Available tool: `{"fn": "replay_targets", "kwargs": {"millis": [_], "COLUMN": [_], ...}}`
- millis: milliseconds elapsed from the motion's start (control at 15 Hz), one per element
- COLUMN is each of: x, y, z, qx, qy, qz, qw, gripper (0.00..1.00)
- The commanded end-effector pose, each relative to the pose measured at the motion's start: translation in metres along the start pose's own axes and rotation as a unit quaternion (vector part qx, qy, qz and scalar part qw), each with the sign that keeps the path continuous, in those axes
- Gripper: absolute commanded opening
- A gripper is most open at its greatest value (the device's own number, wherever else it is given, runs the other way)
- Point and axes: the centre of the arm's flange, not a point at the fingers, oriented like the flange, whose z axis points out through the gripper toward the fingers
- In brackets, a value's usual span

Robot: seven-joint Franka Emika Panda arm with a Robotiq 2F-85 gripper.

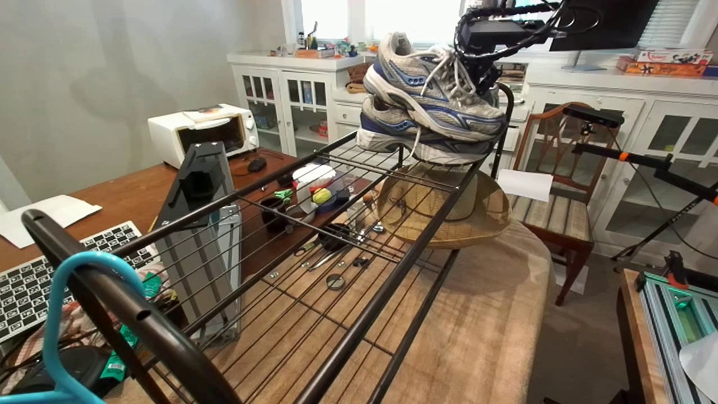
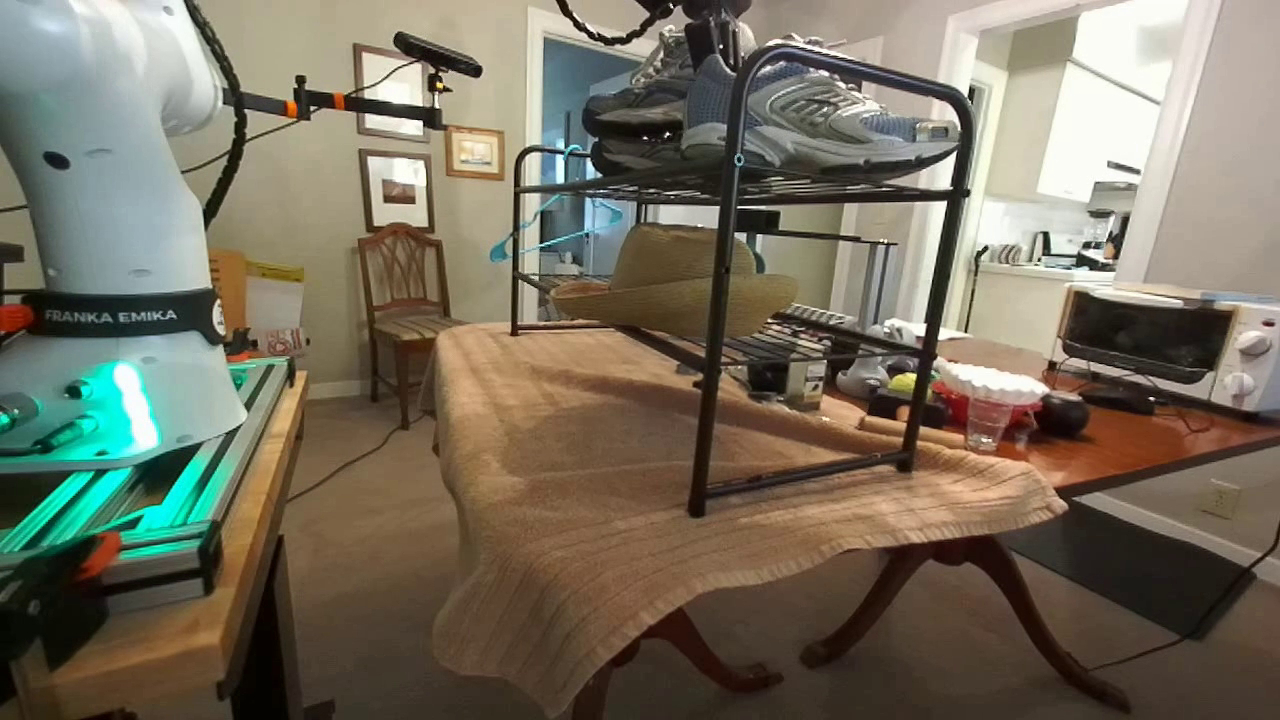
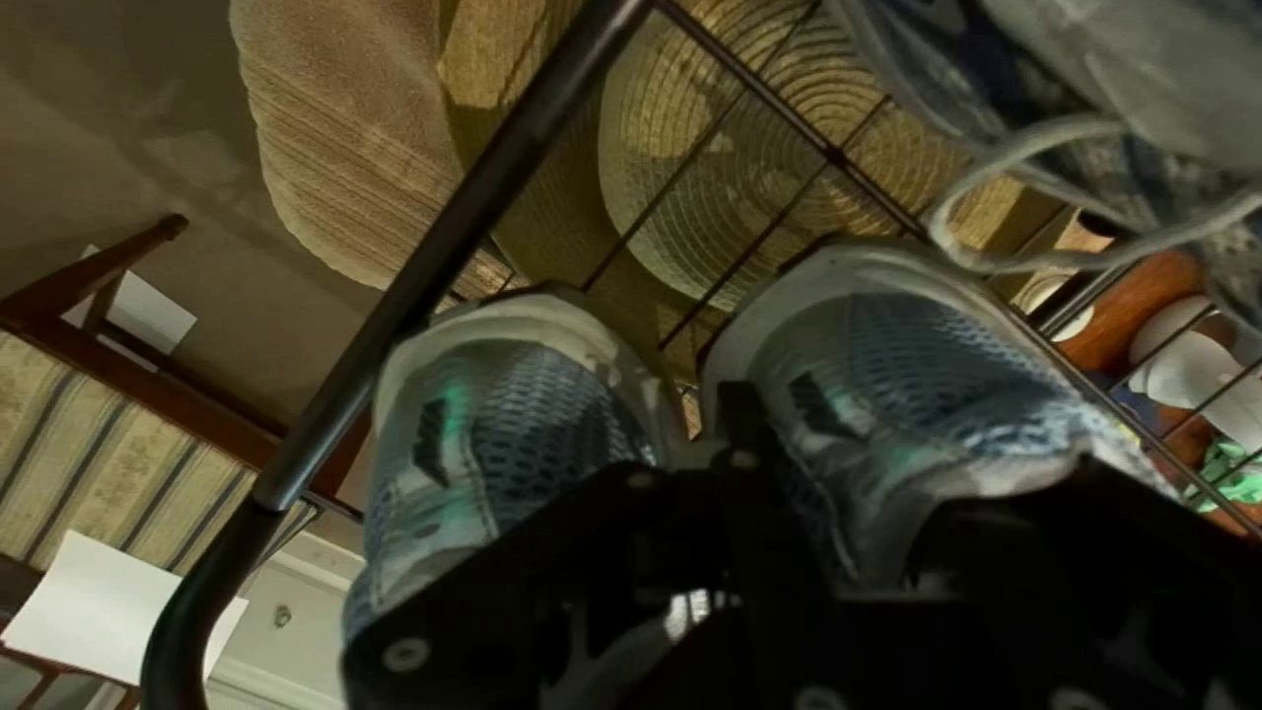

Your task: Stack up the trainers

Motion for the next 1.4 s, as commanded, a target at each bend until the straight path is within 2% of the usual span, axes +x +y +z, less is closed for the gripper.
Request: {"fn": "replay_targets", "kwargs": {"millis": [0, 67, 133, 200, 333, 733, 1067, 1333], "x": [0.003, 0.003, 0.002, 0.001, 0.001, 0.002, -0.003, -0.007], "y": [-0.002, -0.002, -0.001, -0.001, 0.002, 0.016, 0.027, 0.046], "z": [0.004, 0.003, 0.002, 0.001, -0.004, -0.027, -0.051, -0.068], "qx": [-0.021, -0.022, -0.021, -0.017, -0.003, 0.036, 0.079, 0.098], "qy": [0.0, 0.002, 0.001, 0.0, -0.001, 0.0, -0.006, 0.002], "qz": [-0.015, -0.017, -0.016, -0.019, -0.018, -0.002, 0.004, 0.035], "qw": [0.9997, 0.9996, 0.9997, 0.9997, 0.9998, 0.9993, 0.9969, 0.9946], "gripper": [0.03, 0.03, 0.35, 0.38, 0.52, 0.98, 1.0, 1.0]}}
